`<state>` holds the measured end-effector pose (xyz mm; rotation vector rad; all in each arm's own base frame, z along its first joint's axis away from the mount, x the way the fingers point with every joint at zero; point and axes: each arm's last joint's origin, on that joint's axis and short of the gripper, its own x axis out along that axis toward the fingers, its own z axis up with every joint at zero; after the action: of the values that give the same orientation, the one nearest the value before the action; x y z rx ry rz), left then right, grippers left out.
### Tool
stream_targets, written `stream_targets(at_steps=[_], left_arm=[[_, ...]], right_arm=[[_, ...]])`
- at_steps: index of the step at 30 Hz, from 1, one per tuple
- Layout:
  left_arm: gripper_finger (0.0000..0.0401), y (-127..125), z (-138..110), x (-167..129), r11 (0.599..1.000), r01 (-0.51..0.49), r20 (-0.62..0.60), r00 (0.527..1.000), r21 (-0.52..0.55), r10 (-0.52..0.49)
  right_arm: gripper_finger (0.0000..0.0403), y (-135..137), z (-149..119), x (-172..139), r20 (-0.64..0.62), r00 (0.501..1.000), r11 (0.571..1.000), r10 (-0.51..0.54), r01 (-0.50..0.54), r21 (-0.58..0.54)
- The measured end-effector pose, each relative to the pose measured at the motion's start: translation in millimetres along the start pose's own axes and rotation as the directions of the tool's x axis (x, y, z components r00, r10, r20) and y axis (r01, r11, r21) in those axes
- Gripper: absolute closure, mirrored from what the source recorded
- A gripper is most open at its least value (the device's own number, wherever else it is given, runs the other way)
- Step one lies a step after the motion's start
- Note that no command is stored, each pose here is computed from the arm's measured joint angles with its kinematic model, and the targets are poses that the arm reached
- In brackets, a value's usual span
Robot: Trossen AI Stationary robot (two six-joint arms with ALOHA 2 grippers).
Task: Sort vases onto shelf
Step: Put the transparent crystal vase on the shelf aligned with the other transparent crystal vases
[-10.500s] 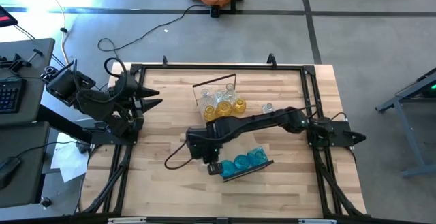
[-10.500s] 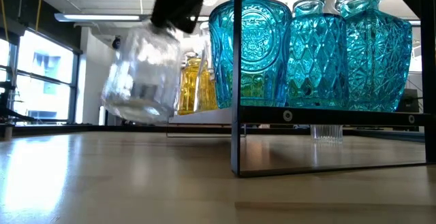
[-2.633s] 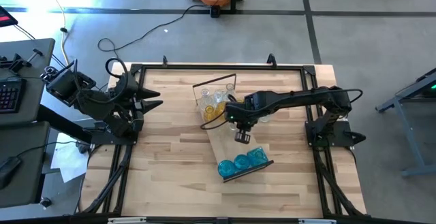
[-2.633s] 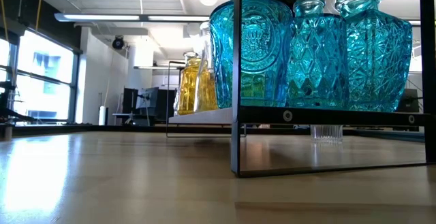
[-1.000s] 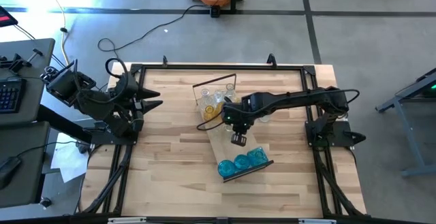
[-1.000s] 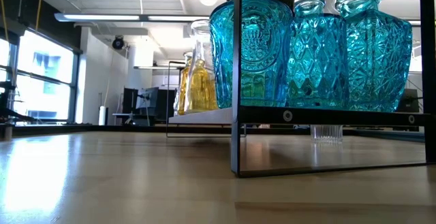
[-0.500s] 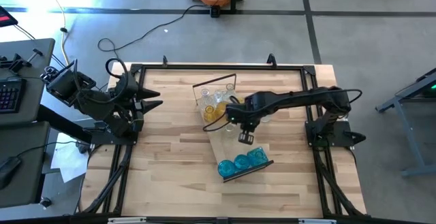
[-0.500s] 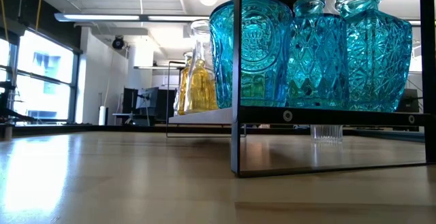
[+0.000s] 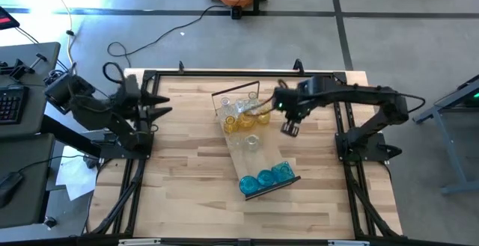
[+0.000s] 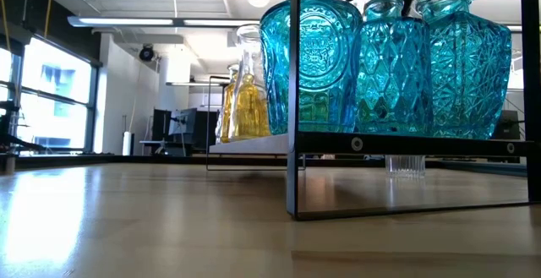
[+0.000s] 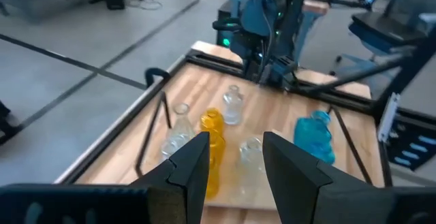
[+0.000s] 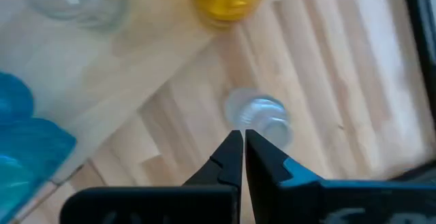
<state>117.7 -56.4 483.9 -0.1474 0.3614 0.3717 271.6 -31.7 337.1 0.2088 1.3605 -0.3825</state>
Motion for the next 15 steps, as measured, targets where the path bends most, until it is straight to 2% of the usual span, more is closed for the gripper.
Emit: stream_targets(at_steps=[6, 10, 15], left_arm=[[0.0274, 15.9, 1.0, -10.0, 0.998, -0.039, 0.041, 0.998, -0.042, 0.041], [0.0274, 27.6, -0.4, -16.6, 0.994, -0.076, 0.06, 0.995, -0.083, 0.081], [0.0274, 48.3, -6.1, -26.5, 0.983, -0.161, 0.078, 0.983, -0.089, 0.168]], right_arm=[[0.0403, -38.8, -3.1, -3.8, -0.042, 0.999, 0.999, 0.001, 0.0, 0.037], [0.0403, -59.6, -1.9, 1.8, -0.056, 0.994, 0.994, 0.099, -0.097, 0.047], [0.0403, -75.5, -9.0, 23.3, -0.084, 0.978, 0.98, 0.189, -0.183, 0.074]])
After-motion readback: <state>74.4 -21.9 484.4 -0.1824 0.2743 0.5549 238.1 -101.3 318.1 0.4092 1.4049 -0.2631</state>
